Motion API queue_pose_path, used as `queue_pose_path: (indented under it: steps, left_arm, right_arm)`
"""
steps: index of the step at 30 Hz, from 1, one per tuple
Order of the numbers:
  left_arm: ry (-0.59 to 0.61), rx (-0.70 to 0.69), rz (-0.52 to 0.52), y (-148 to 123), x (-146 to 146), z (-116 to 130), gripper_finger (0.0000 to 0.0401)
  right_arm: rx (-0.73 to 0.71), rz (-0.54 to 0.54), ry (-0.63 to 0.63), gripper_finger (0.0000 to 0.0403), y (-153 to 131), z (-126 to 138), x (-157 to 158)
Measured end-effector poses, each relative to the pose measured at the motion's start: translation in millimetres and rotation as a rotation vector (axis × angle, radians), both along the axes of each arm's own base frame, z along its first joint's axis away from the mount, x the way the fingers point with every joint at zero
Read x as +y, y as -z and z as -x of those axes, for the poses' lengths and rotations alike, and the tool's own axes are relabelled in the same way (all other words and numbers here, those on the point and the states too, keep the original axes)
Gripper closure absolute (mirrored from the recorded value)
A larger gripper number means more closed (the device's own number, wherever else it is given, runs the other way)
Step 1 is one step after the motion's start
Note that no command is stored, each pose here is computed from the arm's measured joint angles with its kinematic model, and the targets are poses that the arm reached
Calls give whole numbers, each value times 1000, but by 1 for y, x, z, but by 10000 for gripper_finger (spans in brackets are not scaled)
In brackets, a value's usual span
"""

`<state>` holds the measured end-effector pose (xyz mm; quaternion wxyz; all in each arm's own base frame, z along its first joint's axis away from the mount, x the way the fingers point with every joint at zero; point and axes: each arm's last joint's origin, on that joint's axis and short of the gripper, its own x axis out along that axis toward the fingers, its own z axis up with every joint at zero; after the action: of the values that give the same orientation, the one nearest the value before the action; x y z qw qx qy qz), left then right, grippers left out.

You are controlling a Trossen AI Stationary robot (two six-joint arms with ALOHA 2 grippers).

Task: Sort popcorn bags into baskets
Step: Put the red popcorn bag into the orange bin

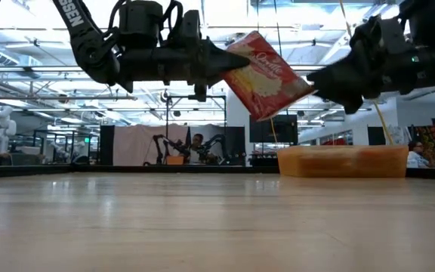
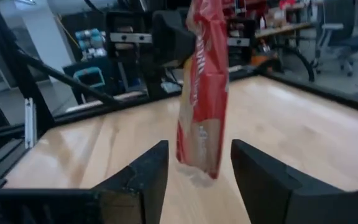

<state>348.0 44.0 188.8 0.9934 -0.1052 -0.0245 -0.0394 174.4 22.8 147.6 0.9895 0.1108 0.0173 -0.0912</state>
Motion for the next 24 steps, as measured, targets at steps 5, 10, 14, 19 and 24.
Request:
queue_pose_path:
  steps: [5,10,14,19,24]
  left_arm:
    - [9,-49,-17,-5,-3,0,377]
    - [17,-87,-31,-8,-6,0,371]
    - [31,-82,-39,-8,-6,0,380]
    - [19,-88,-49,-8,-5,0,348]
    - [-4,-104,-141,-10,-4,0,268]
  right_arm:
    - [-56,14,4,241,-5,-7,0]
    - [-44,27,25,279,-10,-29,0]
    - [-30,64,31,332,-12,-44,1]
    - [-31,44,34,392,-13,-44,1]
    - [-31,-1,120,382,-19,-39,-1]
